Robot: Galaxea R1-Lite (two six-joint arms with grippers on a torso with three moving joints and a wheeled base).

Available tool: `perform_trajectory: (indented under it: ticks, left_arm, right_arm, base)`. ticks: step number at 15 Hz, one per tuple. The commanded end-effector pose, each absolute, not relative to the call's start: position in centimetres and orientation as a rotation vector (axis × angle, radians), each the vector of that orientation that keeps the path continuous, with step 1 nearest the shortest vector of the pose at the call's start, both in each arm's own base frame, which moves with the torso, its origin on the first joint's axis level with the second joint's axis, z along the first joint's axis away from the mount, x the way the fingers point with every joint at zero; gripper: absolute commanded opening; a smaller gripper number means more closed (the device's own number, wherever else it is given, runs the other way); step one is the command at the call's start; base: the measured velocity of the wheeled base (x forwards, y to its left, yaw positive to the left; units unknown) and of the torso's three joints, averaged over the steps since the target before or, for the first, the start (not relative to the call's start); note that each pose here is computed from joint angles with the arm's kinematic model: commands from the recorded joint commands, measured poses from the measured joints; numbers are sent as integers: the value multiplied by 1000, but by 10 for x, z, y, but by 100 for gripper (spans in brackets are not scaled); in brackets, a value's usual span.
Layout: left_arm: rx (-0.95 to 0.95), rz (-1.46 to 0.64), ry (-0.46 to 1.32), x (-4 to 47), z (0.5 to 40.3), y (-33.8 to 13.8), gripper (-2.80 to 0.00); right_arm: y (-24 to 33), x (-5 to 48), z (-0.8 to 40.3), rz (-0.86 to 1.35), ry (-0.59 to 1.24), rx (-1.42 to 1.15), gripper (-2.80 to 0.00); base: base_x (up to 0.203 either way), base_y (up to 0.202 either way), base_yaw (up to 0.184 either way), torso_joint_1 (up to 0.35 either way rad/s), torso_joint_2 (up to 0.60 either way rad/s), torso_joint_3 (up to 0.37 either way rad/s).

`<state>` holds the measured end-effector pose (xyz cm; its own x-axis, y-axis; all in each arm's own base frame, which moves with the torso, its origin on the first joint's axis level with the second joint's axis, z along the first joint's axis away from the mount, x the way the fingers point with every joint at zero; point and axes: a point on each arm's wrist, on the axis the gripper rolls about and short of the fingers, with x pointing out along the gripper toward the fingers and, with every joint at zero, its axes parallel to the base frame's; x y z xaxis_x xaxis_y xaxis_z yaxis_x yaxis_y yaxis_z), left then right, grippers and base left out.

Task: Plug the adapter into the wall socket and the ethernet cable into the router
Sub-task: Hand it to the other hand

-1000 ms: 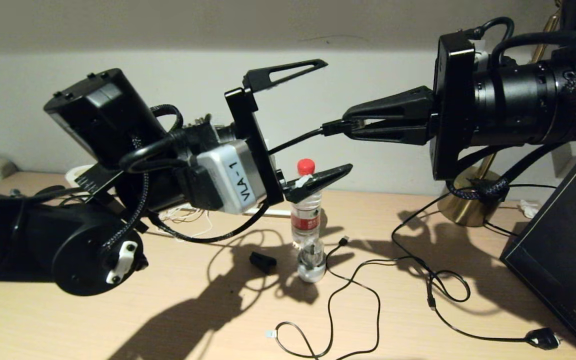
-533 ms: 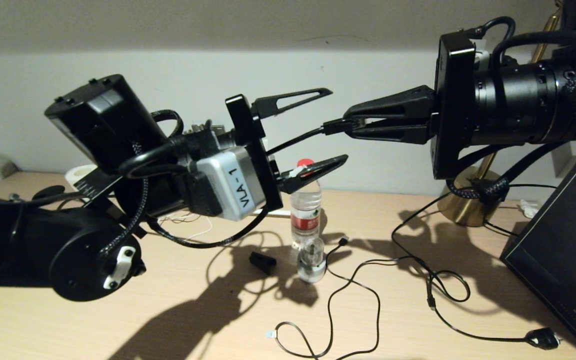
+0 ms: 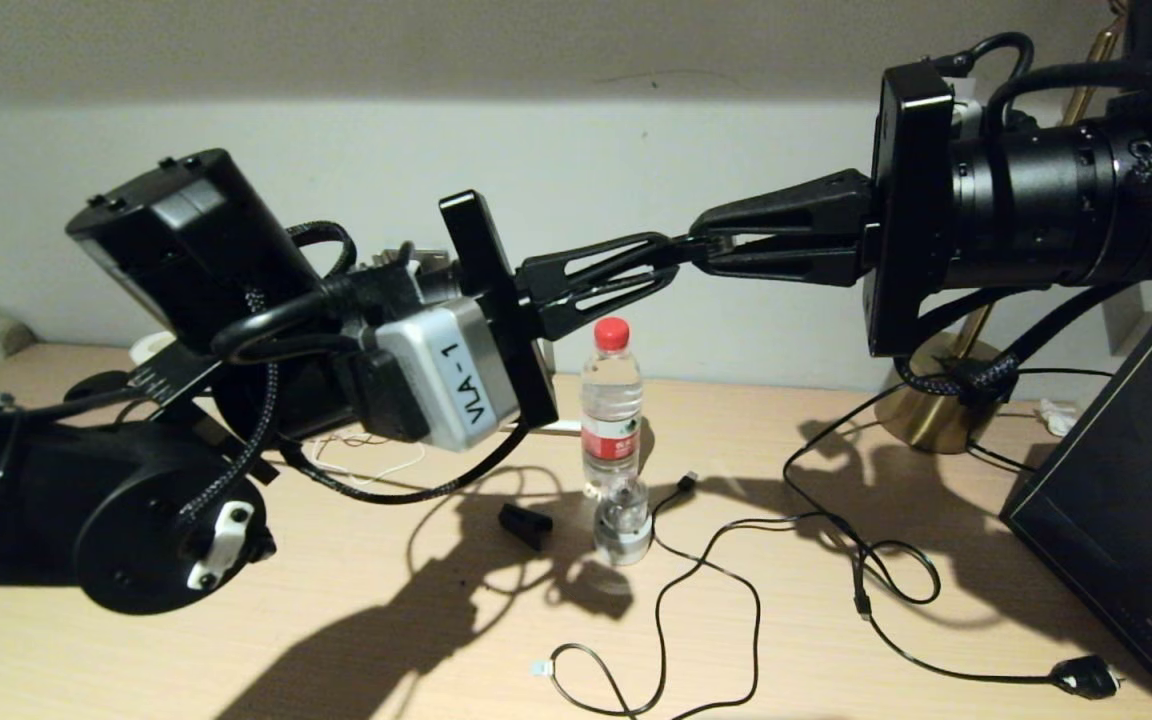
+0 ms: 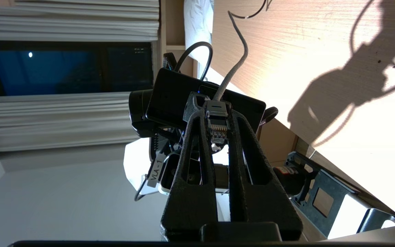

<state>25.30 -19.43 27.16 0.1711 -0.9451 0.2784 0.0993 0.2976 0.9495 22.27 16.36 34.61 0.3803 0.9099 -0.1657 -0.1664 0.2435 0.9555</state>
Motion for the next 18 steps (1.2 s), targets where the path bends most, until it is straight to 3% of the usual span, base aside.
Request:
perform_trajectory:
  ticks: [1, 16, 17, 18]
  left_arm:
    - [980, -932, -1149, 252, 273, -194, -280]
    - [974, -961, -1129, 247, 266, -197, -280]
    - [974, -961, -1126, 247, 265, -197, 0]
    - [975, -957, -1123, 247, 265, -197, 0]
  right_arm:
    - [164, 223, 346, 881, 891, 1064, -280]
    - [163, 221, 346, 893, 894, 1058, -280]
    - [163, 221, 346, 893, 894, 1058, -280]
    - [163, 221, 346, 893, 894, 1059, -280]
  base:
    - [0, 0, 0, 0, 0, 0]
    - [0, 0, 0, 0, 0, 0]
    - [0, 0, 0, 0, 0, 0]
    - [0, 0, 0, 0, 0, 0]
